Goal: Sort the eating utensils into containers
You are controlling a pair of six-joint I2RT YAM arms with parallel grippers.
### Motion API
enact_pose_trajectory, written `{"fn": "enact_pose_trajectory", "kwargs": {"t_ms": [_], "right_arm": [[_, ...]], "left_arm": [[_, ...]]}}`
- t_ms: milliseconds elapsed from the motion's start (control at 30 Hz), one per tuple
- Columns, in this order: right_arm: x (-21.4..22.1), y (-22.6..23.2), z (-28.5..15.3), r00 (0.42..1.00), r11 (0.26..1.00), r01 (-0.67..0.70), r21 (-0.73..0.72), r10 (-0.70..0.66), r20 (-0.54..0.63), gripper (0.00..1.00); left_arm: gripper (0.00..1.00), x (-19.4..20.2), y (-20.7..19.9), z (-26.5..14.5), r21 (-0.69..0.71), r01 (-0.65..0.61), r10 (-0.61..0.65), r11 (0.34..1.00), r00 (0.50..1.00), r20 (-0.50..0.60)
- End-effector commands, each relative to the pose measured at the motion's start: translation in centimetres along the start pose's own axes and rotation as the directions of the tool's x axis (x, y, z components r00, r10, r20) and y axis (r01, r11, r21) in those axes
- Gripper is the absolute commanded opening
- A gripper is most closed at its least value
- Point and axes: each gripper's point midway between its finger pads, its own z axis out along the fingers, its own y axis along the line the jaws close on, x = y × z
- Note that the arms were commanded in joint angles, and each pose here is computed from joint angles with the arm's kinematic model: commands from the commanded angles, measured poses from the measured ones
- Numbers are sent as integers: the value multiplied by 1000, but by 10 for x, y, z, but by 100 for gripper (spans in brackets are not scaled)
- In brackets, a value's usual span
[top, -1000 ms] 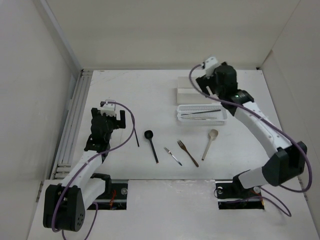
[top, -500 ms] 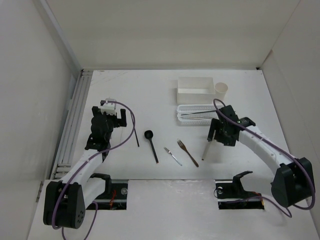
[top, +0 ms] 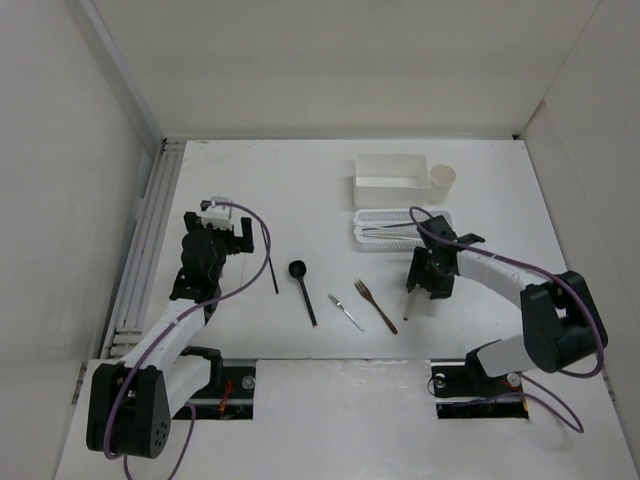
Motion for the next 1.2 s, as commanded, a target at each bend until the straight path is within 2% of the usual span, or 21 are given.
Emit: {"fn": "enact_pose_trajectory", "kwargs": {"t_ms": [0,133,167,233,367,433,500,533,567,633,667,700,733,767,800,833,867,967,1000,1100,1167], "right_arm": [[-24,16,-1,996,999,28,-43,-24,86,64],[-24,17,2,996,999,28,-42,-24,84,27],[-22,15,2,997,999,28,-35,-25,75,12],[-20,7,-2,997,1000,5,-20,-4,74,0],[-31,6,-31,987,1000,-3,-22,6,158,0],[-49,16,-61,961,994,98,-47,-83,264,0],[-77,38,-104,897,977,211,-45,-175,406,0],[-89,42,-121,845,949,315,-9,-276,457,0],[-102,51,-136,810,937,349,-13,-295,507,0],[-140,71,-185,675,895,445,20,-349,650,0],[-155,75,-191,571,822,554,131,-490,659,0],[-176,93,-206,417,716,667,208,-589,692,0],[-183,103,-219,391,715,675,182,-556,734,0],[-196,109,-215,270,604,745,283,-661,700,0],[-211,116,-221,205,576,748,329,-672,711,0],[-231,118,-234,156,563,739,370,-677,719,0],[-248,122,-220,90,479,768,425,-737,670,0],[-286,138,-227,-70,336,823,458,-740,669,5],[-295,147,-203,-160,211,841,498,-783,602,5],[-317,166,-201,-314,66,815,576,-784,535,5],[-323,171,-169,-413,-96,815,571,-788,457,5]], "left_arm": [[99,-20,0,-2,9,4,-4,1000,998,68],[99,-20,-2,-2,18,3,-4,1000,998,69],[99,-20,-2,-2,18,3,-4,1000,998,69],[99,-20,-2,-2,18,3,-4,1000,998,69],[99,-20,-2,-2,18,3,-4,1000,998,69],[97,-20,-3,-2,29,-14,12,999,997,70],[95,-25,-10,-1,74,-79,73,994,994,87],[95,-23,-12,0,94,-106,99,990,992,83],[95,-23,-16,-1,118,-137,127,983,988,90],[95,-29,-32,-2,220,-263,236,939,961,142],[95,-32,-39,-3,261,-315,279,913,946,166],[95,-32,-53,-7,337,-387,333,858,920,208],[95,-30,-59,-9,372,-387,328,844,920,214],[95,-34,-64,-10,391,-427,356,815,902,243],[97,-31,-68,-11,423,-430,359,798,902,239],[98,-33,-76,-14,461,-431,348,776,901,258],[98,-36,-80,-15,483,-428,342,764,903,259],[99,-36,-94,-21,552,-426,318,717,904,285],[99,-31,-97,-22,577,-416,312,703,909,276],[99,-30,-105,-26,623,-360,263,694,933,246],[99,-25,-104,-23,630,-321,249,707,947,203]]}}
